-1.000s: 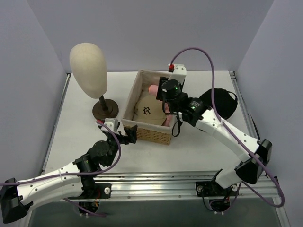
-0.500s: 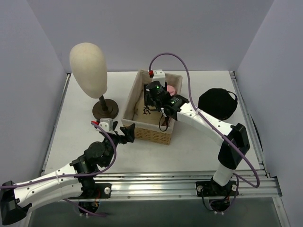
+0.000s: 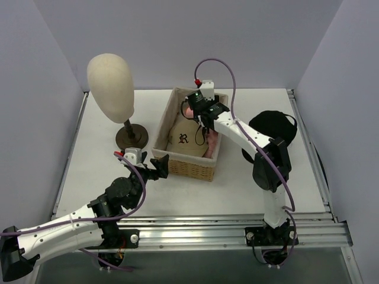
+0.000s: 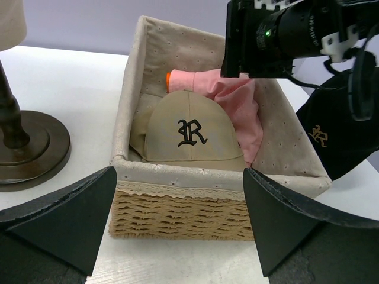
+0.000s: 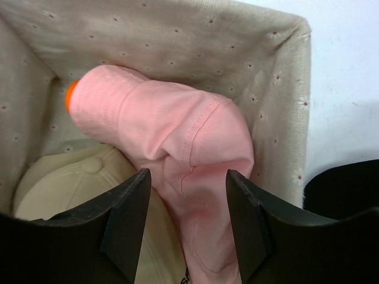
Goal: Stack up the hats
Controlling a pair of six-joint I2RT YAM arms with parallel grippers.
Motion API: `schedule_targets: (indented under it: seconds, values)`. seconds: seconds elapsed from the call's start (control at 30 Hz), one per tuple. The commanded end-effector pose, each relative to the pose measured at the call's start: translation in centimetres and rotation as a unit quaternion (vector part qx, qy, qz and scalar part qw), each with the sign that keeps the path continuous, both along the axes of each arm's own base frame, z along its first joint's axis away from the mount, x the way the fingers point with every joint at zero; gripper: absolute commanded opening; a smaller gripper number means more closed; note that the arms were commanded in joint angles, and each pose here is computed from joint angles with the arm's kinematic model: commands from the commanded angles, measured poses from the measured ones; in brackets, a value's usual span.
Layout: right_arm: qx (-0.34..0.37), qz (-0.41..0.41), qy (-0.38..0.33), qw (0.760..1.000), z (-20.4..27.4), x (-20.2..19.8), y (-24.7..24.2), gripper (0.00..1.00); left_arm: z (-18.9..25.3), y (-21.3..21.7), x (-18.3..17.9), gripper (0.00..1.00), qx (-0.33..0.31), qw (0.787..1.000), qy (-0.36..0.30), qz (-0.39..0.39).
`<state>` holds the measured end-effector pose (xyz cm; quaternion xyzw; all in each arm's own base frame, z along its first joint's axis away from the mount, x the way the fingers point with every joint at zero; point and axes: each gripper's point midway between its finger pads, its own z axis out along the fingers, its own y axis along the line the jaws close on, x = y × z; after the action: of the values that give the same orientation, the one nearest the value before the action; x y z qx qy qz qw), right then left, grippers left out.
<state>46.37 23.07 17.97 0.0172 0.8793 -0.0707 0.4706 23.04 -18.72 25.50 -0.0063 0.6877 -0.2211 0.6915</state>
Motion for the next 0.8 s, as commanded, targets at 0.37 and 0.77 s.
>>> schedule_targets:
  seconds: [0.37, 0.77]
  values:
    - [-0.041, -0.012, 0.032, 0.999, -2.6, 2.1, -0.4, 0.33, 2.0, 0.0, 0.2, 0.97, -0.026, 0.999, -0.018, 0.006]
    - [0.007, 0.023, -0.016, 1.0, 4.0, 2.7, 0.7, 0.0, 1.8, 0.0, 0.3, 0.97, -0.023, 1.0, -0.017, 0.01]
